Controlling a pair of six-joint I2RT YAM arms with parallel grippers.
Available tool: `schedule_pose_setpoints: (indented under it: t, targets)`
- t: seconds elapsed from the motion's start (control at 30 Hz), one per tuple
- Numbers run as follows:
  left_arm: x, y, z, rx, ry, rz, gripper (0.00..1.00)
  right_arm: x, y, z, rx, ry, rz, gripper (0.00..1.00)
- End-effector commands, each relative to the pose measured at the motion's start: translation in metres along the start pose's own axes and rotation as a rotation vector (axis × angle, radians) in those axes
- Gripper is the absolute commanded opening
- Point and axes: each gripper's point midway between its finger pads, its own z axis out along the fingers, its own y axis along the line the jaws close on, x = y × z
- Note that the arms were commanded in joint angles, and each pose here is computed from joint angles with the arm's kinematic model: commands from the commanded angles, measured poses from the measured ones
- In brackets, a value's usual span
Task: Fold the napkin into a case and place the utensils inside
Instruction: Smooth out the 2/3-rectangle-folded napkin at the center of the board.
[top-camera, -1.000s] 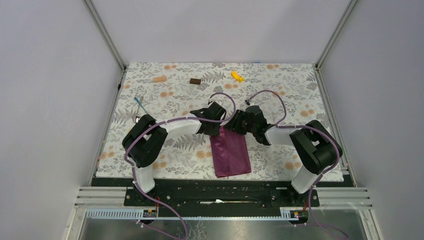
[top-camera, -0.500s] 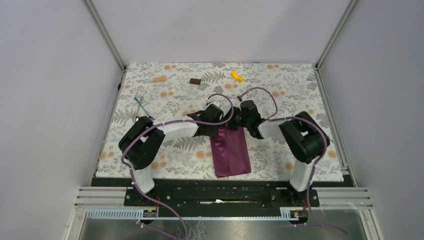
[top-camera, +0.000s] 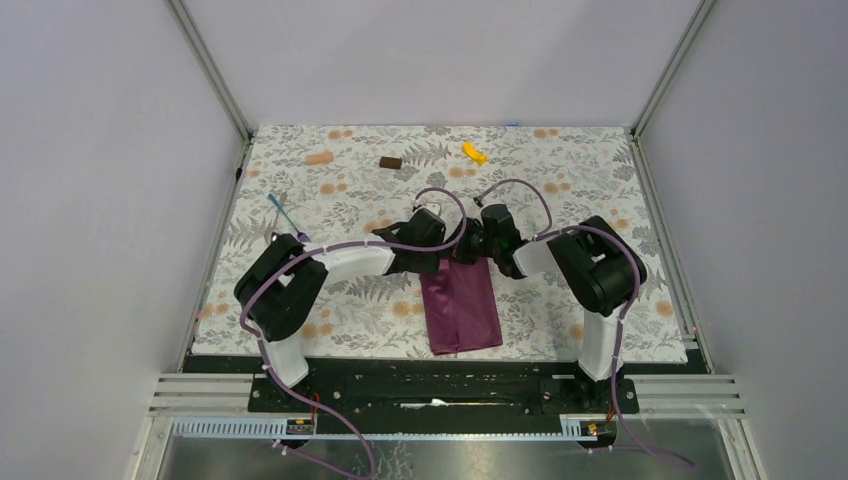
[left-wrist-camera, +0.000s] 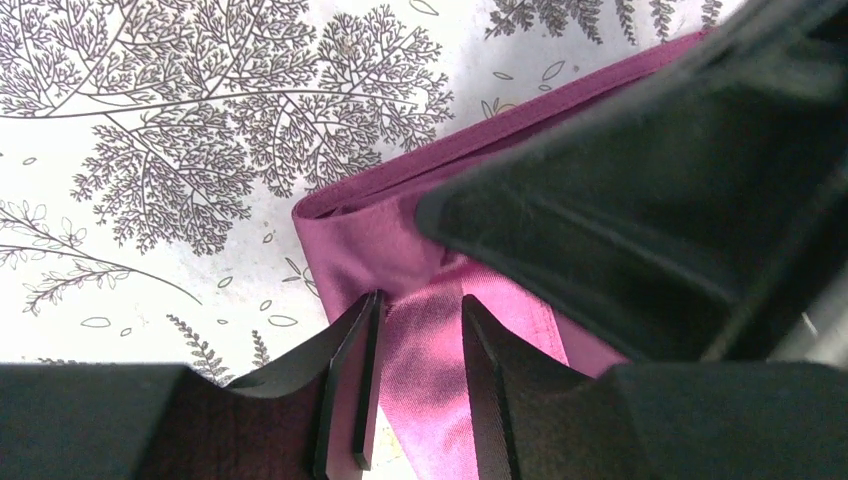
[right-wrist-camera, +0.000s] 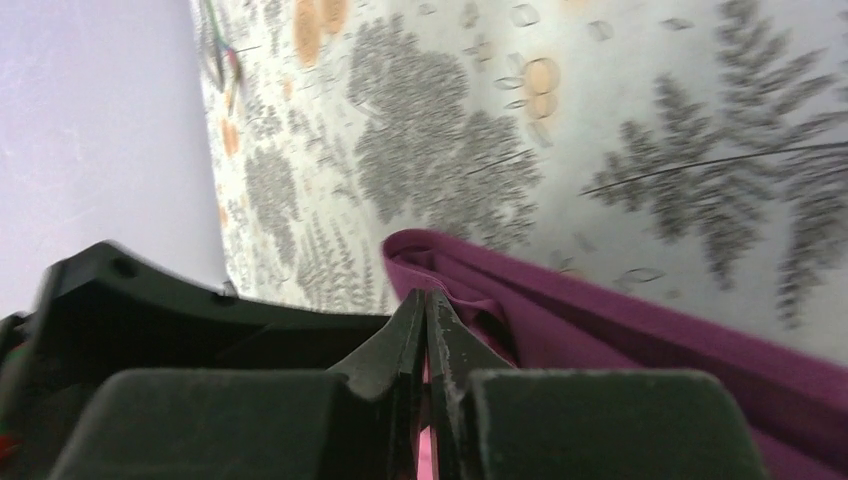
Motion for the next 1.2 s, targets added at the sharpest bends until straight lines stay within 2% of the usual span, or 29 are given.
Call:
schedule_pose_setpoints:
  t: [0.0, 0.13, 0.27, 0.33, 0.47, 0.63, 0.77, 0.87, 0.97, 1.07, 1.17]
  targets:
    - [-0.015, -0.013, -0.021, 0.082, -0.033, -0.018, 0.41, -0.011, -0.023, 0.004, 0.006, -0.020, -0.058, 0.07]
    - [-0.035, -0.026, -0.048, 0.214, -0.052, -0.073, 0.47, -0.012, -0.024, 0.004, -0.004, -0.009, -0.095, 0.04]
    - [-0.048, -0.022, -0.063, 0.343, -0.053, -0.161, 0.46, -0.017, -0.016, 0.002, -0.015, -0.002, -0.152, 0.04]
    - [-0.047, -0.021, -0.058, 0.396, -0.029, -0.186, 0.40, -0.020, -0.012, 0.002, -0.015, 0.001, -0.171, 0.05]
    - [-0.039, -0.022, -0.035, 0.462, 0.016, -0.236, 0.21, -0.022, -0.003, 0.001, -0.037, 0.009, -0.180, 0.08]
    - [-0.025, -0.008, 0.003, 0.417, 0.043, -0.267, 0.14, -0.027, 0.016, -0.010, -0.045, 0.018, -0.177, 0.11]
    - [-0.021, 0.009, 0.014, 0.387, 0.039, -0.303, 0.12, -0.022, 0.024, -0.032, 0.002, 0.045, -0.193, 0.19]
    - [-0.020, 0.011, 0.015, 0.386, 0.044, -0.295, 0.12, -0.002, 0.028, -0.050, -0.001, 0.093, -0.218, 0.28]
    - [-0.014, 0.011, 0.019, 0.386, 0.061, -0.298, 0.11, 0.039, 0.035, -0.060, -0.042, 0.184, -0.248, 0.34]
    - [-0.007, 0.013, 0.023, 0.380, 0.079, -0.316, 0.10, 0.072, 0.053, -0.060, -0.146, 0.267, -0.220, 0.35]
    - [0.000, 0.015, 0.026, 0.377, 0.089, -0.333, 0.09, 0.093, 0.061, -0.050, -0.200, 0.319, -0.202, 0.28]
